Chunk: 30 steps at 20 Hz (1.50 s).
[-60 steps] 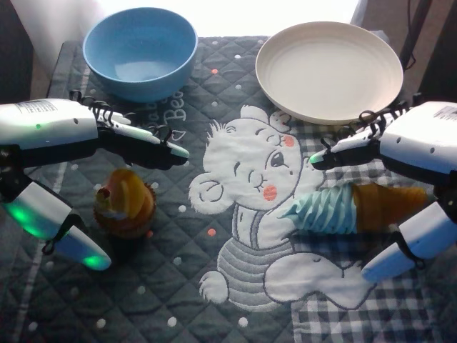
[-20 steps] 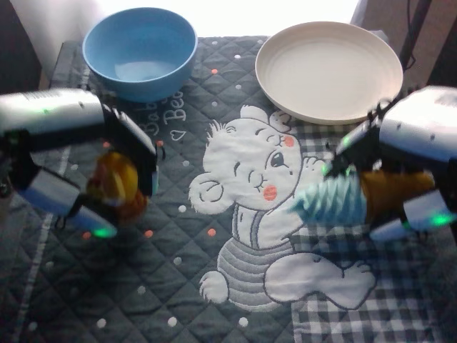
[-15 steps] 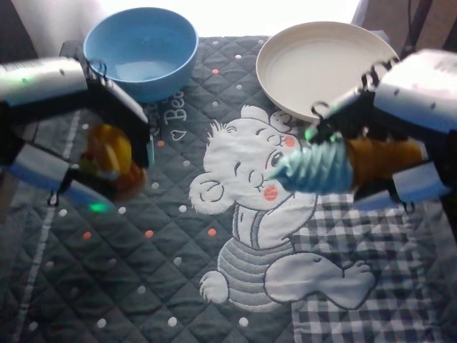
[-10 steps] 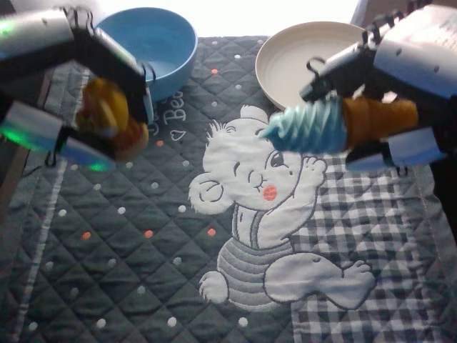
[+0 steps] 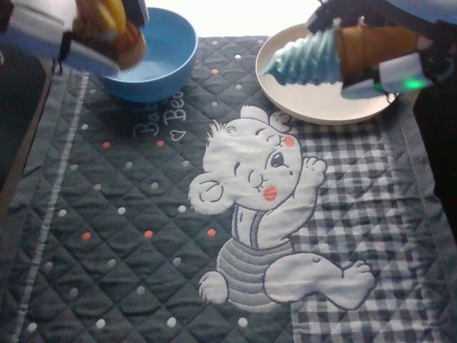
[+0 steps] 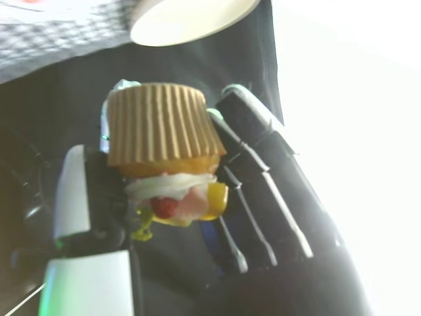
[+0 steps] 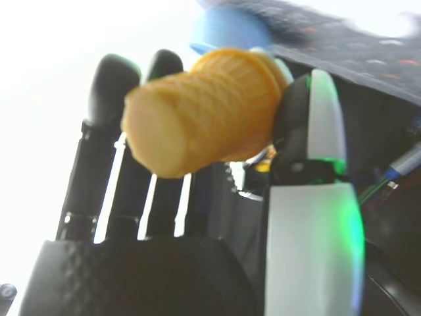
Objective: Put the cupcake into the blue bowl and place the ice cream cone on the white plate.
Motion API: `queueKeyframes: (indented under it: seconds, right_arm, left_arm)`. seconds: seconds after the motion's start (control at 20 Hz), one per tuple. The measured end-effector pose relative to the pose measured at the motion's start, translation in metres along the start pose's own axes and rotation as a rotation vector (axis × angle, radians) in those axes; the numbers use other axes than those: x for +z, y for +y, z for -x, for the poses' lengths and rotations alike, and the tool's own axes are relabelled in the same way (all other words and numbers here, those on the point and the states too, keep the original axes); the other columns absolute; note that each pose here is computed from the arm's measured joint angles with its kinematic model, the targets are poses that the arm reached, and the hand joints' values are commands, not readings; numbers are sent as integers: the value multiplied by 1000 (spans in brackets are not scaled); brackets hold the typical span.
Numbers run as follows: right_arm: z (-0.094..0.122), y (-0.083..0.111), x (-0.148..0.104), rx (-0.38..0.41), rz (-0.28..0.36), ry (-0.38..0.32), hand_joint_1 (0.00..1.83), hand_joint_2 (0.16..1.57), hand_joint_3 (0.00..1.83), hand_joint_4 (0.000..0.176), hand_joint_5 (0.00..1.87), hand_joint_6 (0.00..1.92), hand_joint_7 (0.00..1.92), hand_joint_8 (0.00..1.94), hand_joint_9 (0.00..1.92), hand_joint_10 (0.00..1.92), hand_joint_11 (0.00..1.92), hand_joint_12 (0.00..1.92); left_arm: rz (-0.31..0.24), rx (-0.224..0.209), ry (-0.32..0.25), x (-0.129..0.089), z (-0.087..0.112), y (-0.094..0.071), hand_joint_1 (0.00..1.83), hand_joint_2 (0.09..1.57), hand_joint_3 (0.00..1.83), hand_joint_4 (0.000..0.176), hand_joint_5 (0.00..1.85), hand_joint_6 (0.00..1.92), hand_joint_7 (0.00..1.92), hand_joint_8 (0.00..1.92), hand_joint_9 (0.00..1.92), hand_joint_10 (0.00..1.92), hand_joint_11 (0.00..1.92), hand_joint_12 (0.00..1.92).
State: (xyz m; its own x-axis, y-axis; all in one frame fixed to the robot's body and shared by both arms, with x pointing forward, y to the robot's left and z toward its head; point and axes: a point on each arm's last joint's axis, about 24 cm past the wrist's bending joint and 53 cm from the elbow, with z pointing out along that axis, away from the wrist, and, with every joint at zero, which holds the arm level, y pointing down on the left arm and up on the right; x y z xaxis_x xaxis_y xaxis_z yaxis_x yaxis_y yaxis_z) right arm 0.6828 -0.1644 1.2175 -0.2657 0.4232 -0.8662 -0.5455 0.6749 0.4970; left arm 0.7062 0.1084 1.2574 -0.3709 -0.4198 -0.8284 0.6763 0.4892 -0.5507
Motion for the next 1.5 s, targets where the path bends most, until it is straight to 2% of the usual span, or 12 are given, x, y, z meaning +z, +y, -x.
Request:
queueKeyframes:
  seconds: [0.15,0.3,0.4,0.5,0.65,0.75,0.85,1.0,1.05,1.3,1.45,1.5]
  right_arm:
    - [-6,-11,13,4,-28,14,1297,1034,0,0,1088,617,1272,686,1371,428,1183,1042]
    - [-3,-24,26,17,-64,6,1297,1025,0,0,1138,536,1269,688,1409,345,1123,1220]
    - [1,-31,32,28,-81,-3,1286,1038,1,0,1102,612,1236,731,1364,328,1052,1273]
    - [0,-34,38,41,-91,-6,1271,1052,0,0,1025,798,1238,670,1364,247,1093,1092]
    - [0,-44,45,59,-117,-10,1248,1071,0,0,988,963,1187,661,1377,106,1111,1006]
    - [2,-49,50,68,-132,-13,1268,1056,0,0,1014,833,1228,679,1426,106,1133,1064]
    - [3,-54,53,79,-147,-16,1268,1051,0,0,1022,841,1244,631,1447,77,1209,940]
    - [-3,-59,58,93,-164,-7,1266,1047,1,0,1033,839,1257,587,1475,44,1243,828]
    - [-4,-62,59,96,-173,-3,1268,1045,1,0,1044,805,1250,613,1472,38,1240,809]
    - [2,-75,56,120,-208,-17,1259,1058,0,0,1049,792,1177,751,1473,19,1231,838]
    - [3,-80,56,120,-221,-22,1260,1066,1,0,1012,844,1175,761,1467,12,1213,829]
    - [3,-81,56,121,-226,-21,1266,1065,0,0,1022,794,1171,801,1465,10,1199,827]
  left_arm:
    - [42,12,-30,11,16,11,1394,1053,0,0,1029,775,1152,689,1042,1012,893,1005]
    - [103,23,-35,21,20,27,1394,1050,0,0,1056,805,1162,600,1036,1023,809,1022]
    - [134,27,-51,25,29,36,1394,1044,0,0,1074,816,1177,568,1036,984,818,942]
    - [165,26,-55,30,31,45,1400,1021,0,0,1135,697,1249,466,1083,892,886,905]
    - [240,12,-49,40,26,68,1402,1025,0,0,1145,601,1299,336,1048,1053,831,1169]
    - [267,-4,-51,44,25,77,1399,1037,0,0,1092,670,1318,215,1052,1125,836,1295]
    - [280,-12,-42,49,18,82,1399,1033,2,0,1113,634,1291,305,1047,1099,762,1262]
    - [290,-25,-25,57,6,85,1397,1016,0,0,1266,275,1269,437,1090,1068,775,1284]
    - [289,-27,-19,59,2,85,1300,1013,0,0,1291,292,1223,659,1044,897,740,1397]
    - [314,-42,0,58,-10,97,1291,1015,0,0,1248,335,1238,724,1209,522,859,1250]
    - [316,-43,5,59,-14,98,1289,1027,1,0,1252,303,1178,848,1135,681,841,1322]
    - [315,-44,7,59,-15,97,1376,1028,1,0,1244,268,1172,712,1099,986,845,1232]
